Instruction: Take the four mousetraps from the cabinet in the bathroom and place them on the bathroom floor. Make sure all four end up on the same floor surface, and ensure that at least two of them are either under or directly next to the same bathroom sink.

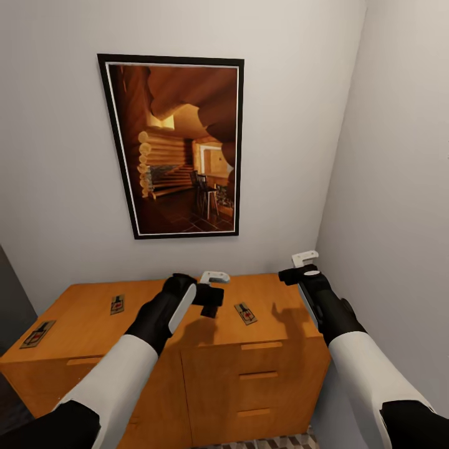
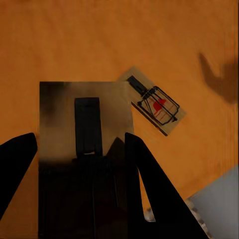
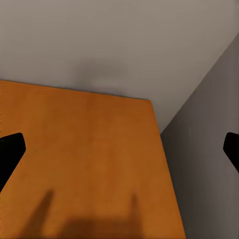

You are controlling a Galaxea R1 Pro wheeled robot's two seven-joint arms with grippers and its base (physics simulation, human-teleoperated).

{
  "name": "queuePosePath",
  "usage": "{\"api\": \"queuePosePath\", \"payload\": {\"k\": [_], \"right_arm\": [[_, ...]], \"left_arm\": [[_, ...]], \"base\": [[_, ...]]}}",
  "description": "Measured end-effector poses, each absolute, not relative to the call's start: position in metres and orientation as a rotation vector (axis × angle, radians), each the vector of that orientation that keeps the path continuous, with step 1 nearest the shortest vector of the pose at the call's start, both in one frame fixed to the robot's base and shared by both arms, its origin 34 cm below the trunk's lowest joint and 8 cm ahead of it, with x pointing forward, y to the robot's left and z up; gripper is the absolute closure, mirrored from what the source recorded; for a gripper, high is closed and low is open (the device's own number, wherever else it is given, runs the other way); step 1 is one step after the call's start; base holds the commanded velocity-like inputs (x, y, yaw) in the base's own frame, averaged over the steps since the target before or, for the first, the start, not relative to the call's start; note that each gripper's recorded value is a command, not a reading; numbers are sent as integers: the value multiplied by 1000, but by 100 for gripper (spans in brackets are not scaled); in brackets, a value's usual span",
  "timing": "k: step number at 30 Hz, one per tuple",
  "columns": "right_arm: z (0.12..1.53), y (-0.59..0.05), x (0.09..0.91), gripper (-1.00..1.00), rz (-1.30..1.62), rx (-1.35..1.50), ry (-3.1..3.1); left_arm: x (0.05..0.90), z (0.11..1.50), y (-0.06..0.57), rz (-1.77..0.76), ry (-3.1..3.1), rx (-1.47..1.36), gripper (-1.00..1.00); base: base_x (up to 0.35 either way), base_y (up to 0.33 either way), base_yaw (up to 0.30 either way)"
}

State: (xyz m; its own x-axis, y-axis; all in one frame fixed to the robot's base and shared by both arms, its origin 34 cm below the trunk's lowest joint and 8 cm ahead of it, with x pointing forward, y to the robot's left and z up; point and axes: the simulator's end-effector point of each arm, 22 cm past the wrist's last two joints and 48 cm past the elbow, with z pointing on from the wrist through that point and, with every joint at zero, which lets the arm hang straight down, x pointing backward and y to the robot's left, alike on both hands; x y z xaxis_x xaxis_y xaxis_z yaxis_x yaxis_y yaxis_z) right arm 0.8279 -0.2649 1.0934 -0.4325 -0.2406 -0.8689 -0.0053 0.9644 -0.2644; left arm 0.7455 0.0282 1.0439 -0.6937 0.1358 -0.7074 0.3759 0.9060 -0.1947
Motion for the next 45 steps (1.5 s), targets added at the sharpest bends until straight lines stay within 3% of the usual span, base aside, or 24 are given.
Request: {"api": "queuePosePath", "payload": {"k": [9,20,27,45], "right_arm": [[1093,-264,828,-100,-264,-176,2006],[1092,-252,828,-100,-276,-226,2000],[1093,-252,828,-100,-275,-228,2000],[1083,-240,826,-100,-290,-285,2011]], "left_arm": [[722,1078,19,-467,2267,391,100],[710,1104,51,-621,2190,332,100],[716,1102,87,-577,2194,311,100],[718,1090,90,-572,2222,290,100]], "base": [[0,0,0],[0,0,0],[0,0,0],[0,0,0]]}}
